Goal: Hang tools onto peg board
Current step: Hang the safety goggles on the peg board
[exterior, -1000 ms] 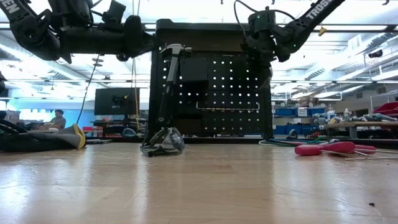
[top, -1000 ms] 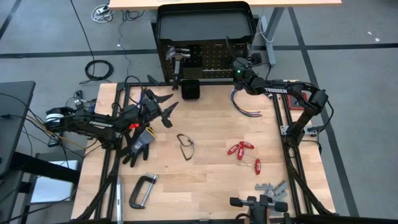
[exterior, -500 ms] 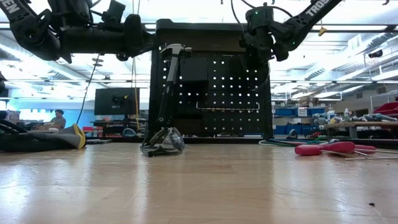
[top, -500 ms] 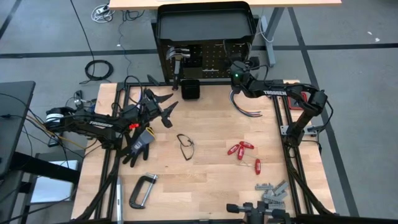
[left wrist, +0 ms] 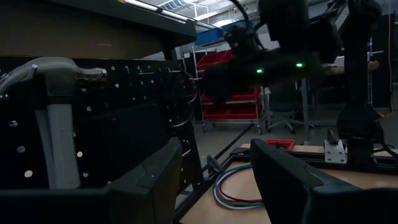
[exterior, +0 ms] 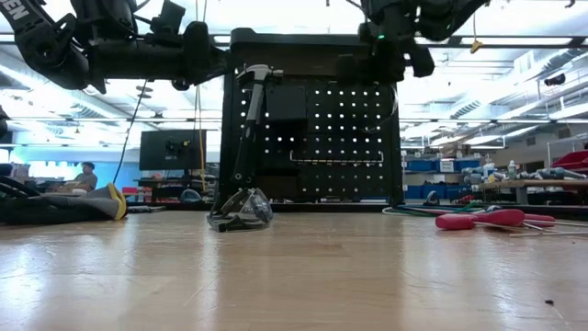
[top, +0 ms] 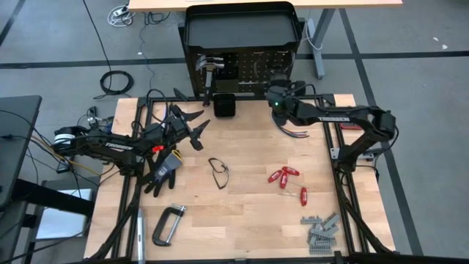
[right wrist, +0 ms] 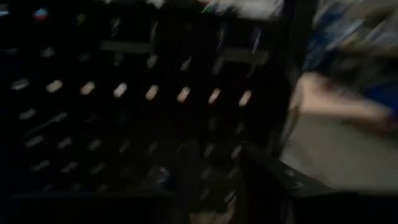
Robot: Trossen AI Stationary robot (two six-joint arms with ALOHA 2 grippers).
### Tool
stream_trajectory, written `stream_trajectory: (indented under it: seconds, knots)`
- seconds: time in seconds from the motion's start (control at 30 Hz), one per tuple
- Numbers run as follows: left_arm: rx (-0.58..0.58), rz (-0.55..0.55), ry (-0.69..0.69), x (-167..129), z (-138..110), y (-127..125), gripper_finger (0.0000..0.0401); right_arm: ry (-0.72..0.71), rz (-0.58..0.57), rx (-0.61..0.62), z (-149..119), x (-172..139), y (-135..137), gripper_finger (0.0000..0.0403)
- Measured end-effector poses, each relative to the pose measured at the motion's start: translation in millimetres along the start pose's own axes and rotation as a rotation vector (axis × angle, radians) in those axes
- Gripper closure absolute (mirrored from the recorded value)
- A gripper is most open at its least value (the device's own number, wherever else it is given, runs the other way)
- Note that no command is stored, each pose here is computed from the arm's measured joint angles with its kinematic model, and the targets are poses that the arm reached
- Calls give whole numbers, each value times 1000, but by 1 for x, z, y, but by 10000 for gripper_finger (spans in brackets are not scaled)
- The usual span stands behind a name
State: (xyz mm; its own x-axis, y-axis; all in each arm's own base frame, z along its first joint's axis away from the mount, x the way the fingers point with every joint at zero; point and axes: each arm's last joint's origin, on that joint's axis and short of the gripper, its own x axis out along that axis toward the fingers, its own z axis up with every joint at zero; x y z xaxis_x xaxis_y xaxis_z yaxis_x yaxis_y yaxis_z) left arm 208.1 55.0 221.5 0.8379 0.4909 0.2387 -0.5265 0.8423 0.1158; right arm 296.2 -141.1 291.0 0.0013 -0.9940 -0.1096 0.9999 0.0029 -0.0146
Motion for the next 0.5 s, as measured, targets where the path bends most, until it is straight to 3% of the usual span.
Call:
stream_trajectory:
  seconds: [0.1, 0.23, 0.43, 0.5]
  knots:
    - [0, 0, 0, 0, 0, 0, 204, 155, 76, 93, -6, -1, -18, 216]
    - [-5, 0, 0, 0, 0, 0, 204, 272, 67, 150, -4, -1, -40, 146]
    - [-27, 1, -6, 0, 1, 0, 204, 189, 80, 194, 16, 11, -48, 30]
    - [-33, 4, -20, 0, 2, 0, 204, 139, 62, 234, 22, 23, -49, 10]
